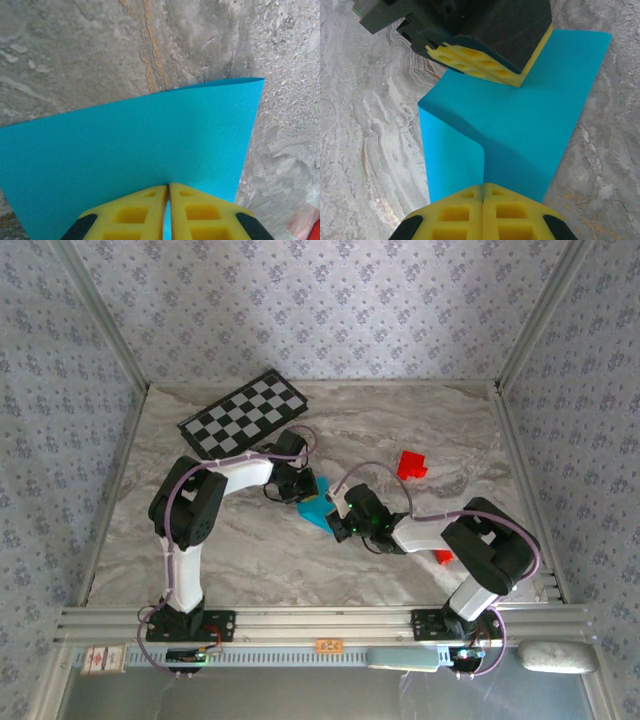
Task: Fold a paper plane with a square sheet of paper (pick it up from the middle)
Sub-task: Third fold the triangle at the center of the table.
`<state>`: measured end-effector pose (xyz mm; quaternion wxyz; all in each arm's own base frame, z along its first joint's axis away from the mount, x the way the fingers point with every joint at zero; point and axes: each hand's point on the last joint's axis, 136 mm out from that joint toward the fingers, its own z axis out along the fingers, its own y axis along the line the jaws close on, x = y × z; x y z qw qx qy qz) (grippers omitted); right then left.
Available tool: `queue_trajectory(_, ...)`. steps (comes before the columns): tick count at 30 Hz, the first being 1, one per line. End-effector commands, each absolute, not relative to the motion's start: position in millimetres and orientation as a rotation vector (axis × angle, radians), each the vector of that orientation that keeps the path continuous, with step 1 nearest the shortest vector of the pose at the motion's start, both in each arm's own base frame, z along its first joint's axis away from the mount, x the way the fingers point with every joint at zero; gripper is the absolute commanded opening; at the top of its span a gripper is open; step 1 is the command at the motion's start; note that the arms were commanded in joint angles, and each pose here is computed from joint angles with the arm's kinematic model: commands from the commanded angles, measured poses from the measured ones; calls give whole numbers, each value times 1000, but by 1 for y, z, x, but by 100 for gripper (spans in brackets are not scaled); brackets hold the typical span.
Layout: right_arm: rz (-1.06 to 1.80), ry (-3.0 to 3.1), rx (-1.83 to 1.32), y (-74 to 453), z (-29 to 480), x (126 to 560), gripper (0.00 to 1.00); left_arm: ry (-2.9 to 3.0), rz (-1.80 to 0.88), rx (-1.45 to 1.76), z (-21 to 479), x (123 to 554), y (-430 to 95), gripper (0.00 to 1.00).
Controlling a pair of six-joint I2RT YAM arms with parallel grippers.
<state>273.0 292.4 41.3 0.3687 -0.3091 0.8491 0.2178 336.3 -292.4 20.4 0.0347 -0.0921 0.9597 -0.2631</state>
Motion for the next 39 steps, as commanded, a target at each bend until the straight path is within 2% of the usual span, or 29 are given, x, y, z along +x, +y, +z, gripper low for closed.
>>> queue_trajectory(1,524,2202,-775,293,40,279,5,3065,-674,-279,-10,317,-280,11)
queue_trajectory(39,488,2274,-791,293,25,280,5,3084,-699,-245,-13,315,-284,10)
